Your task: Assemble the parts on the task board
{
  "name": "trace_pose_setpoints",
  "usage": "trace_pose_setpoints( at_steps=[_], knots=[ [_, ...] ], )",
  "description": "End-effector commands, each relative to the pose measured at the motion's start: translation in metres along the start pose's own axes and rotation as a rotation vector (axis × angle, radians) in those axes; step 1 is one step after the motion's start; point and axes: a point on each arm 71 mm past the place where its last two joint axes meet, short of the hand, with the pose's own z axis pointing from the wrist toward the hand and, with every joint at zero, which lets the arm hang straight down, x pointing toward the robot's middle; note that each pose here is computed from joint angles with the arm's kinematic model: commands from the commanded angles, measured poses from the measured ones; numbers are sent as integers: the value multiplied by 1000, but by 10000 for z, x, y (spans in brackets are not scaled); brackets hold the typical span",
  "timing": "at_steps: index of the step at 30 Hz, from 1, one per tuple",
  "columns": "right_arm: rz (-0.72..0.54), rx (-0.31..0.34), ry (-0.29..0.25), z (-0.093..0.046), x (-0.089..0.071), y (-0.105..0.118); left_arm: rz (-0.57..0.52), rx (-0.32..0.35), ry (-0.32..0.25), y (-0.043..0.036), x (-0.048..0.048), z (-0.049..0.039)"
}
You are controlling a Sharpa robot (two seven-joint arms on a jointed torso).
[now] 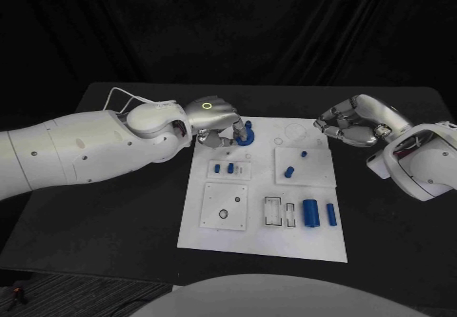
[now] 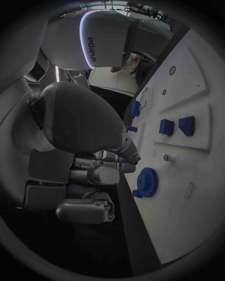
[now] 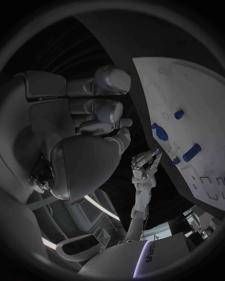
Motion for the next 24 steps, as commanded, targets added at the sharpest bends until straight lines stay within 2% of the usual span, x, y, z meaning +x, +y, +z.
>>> trace_pose_setpoints(
  at_steps=[1, 9, 16, 24],
  knots=[
    [0, 32, 12, -4, 14, -27, -8, 13, 78, 8, -19, -46],
    [3, 37, 28, -3, 54, -32, -13, 1, 123, 59, -23, -87],
    [4, 51, 44, -7, 91, -63, -32, -28, 161, 94, 107, -102],
    [5, 54, 52, -9, 114, -73, -42, -41, 156, 81, 205, -104]
  ],
)
